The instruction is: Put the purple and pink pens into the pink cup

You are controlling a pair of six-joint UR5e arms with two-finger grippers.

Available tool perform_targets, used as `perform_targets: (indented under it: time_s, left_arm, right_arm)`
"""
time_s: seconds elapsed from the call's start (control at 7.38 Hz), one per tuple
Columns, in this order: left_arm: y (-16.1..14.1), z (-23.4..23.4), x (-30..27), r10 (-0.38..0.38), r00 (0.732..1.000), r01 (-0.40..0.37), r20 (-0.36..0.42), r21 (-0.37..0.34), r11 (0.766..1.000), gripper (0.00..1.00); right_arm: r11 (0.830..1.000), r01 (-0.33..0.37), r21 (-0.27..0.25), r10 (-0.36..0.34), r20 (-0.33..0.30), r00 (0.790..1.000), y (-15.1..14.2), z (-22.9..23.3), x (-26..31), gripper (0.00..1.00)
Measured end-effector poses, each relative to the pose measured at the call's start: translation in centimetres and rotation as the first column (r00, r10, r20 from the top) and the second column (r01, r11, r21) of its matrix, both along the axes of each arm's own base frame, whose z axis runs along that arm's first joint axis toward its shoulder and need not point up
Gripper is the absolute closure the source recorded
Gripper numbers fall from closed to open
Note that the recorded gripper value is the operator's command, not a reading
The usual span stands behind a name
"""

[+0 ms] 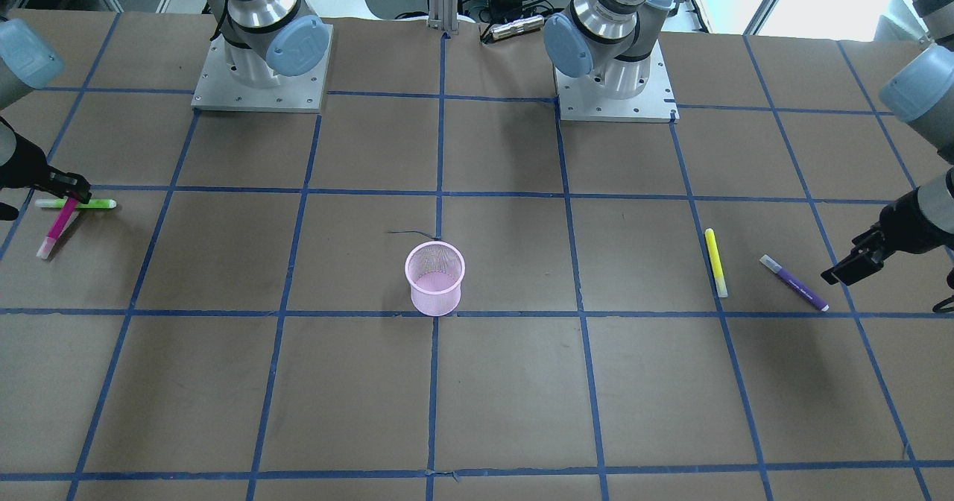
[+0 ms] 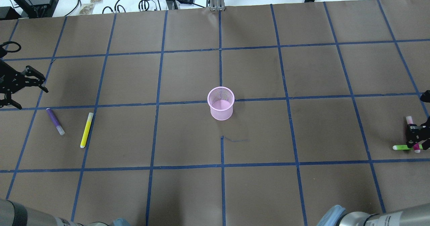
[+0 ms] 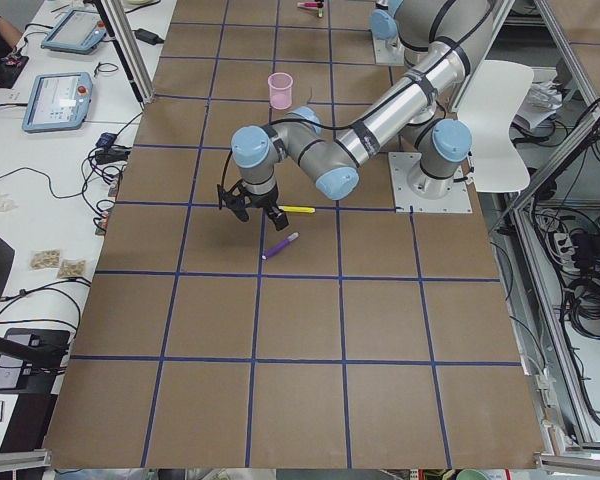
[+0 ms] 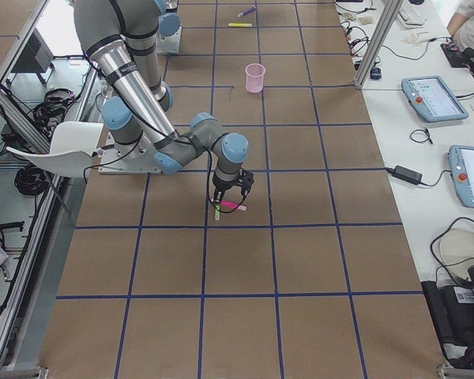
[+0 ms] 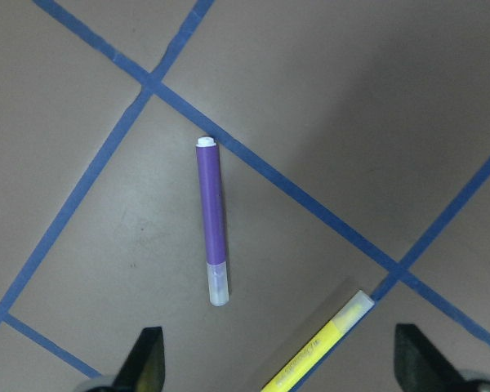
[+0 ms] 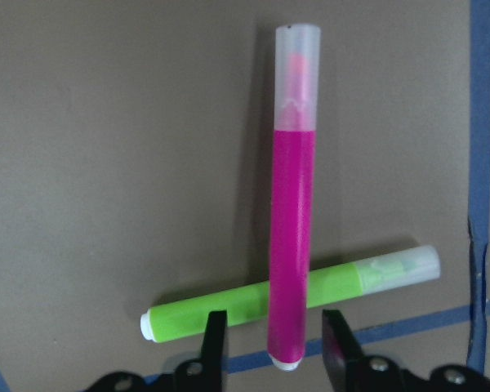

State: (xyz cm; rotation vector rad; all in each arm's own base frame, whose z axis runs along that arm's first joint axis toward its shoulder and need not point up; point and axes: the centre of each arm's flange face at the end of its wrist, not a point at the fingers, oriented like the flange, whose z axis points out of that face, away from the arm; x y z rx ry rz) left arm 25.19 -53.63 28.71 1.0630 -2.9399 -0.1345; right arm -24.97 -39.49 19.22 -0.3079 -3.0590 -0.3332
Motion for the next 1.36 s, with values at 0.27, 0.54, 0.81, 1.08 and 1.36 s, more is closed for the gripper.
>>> perform_targets:
  time_s: [0.27,0.54,0.81,1.08,1.36]
  left_arm:
    - [0.0,-3.0,2.8,0.021,1.0,-0.021,0.008,-0.013,1.0,0.0]
    - [-0.5,-6.0,4.2,0.026,1.0,-0.026,0.01,-0.019,0.999,0.09]
    - [-0.8,-8.3,4.5,0.029,1.0,-0.029,-0.008,-0.002,1.0,0.1]
    - [-1.2,-9.8,4.8,0.036,0.999,-0.036,-0.016,0.002,0.999,0.2]
    - [-1.6,-10.9,5.1,0.032,0.999,-0.032,-0.014,-0.004,0.999,0.25]
  right_arm:
    - [1.0,-0.001,0.004,0.001,0.002,1.0,0.0,-0.2,0.0,0.54]
    - [1.0,-0.009,0.026,0.009,-0.007,1.0,0.2,-0.4,-0.1,0.55]
    - [0.999,-0.016,0.045,0.016,-0.013,1.0,0.4,-0.6,-0.2,0.6]
    - [0.999,-0.017,0.048,0.017,-0.012,1.0,0.3,-0.8,-0.3,0.72]
    - [0.999,-0.017,0.049,0.018,-0.01,1.0,0.2,-0.9,-0.4,0.89]
